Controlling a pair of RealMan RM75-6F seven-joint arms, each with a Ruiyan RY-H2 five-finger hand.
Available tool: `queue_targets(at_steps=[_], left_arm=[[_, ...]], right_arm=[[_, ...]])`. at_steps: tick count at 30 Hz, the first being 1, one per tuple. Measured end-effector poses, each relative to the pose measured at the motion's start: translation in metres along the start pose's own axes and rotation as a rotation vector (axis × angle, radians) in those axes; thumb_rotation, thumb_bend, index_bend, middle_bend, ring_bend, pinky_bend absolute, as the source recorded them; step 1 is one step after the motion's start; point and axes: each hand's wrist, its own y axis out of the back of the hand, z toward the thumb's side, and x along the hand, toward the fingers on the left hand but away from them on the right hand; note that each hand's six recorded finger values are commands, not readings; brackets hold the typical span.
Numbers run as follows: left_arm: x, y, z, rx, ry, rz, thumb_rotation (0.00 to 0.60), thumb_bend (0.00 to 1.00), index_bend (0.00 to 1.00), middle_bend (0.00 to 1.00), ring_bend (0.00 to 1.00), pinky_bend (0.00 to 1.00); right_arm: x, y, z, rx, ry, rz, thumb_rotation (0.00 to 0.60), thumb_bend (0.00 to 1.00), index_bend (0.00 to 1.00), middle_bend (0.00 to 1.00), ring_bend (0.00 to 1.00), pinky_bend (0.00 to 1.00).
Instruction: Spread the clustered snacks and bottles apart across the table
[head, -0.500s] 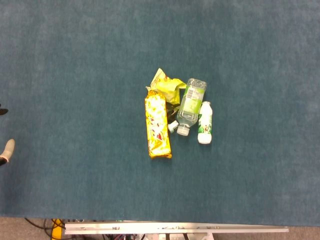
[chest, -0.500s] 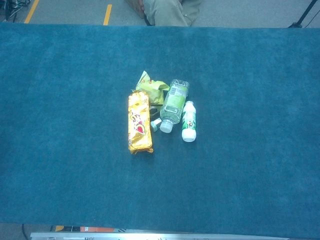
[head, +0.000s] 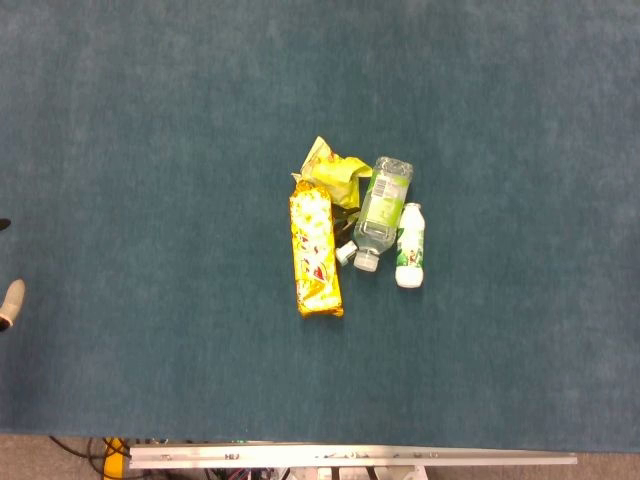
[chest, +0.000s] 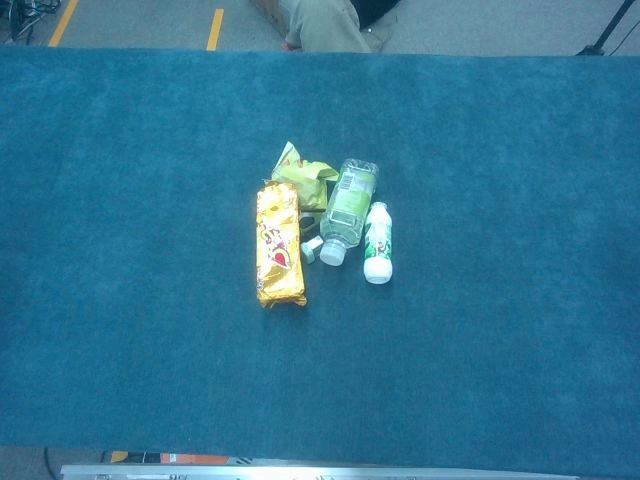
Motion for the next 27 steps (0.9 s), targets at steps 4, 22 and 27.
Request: queue_targets(at_steps=[4,22,27], left_arm=[[0.0,0.001,-0.001,-0.003,0.001,-0.002,0.6,0.31,0.25,0.23,0.05,0.13],[-0.012,0.011,-0.014,-0.003,0.034,0.013,0.6,0.31,0.25,0.23,0.05,0.13],[-0.017,0.013,-0.019,-0.007,0.049,0.014,0.6,0.31,0.25,0.23,0.05,0.13]], right_arm=[[-0.014,0.0,0.019,0.089,0.098,0.019,0.6,0.07,0.26,0.33,0.28,0.44],[-0.094,-0.042,0.138,0.279,0.462,0.164,0.6,0.0,0.26,0.33,0.28,0.44],[-0.096,-0.061,0.155,0.322,0.51,0.202,0.6,0.0,0.26,0.33,0.28,0.44]])
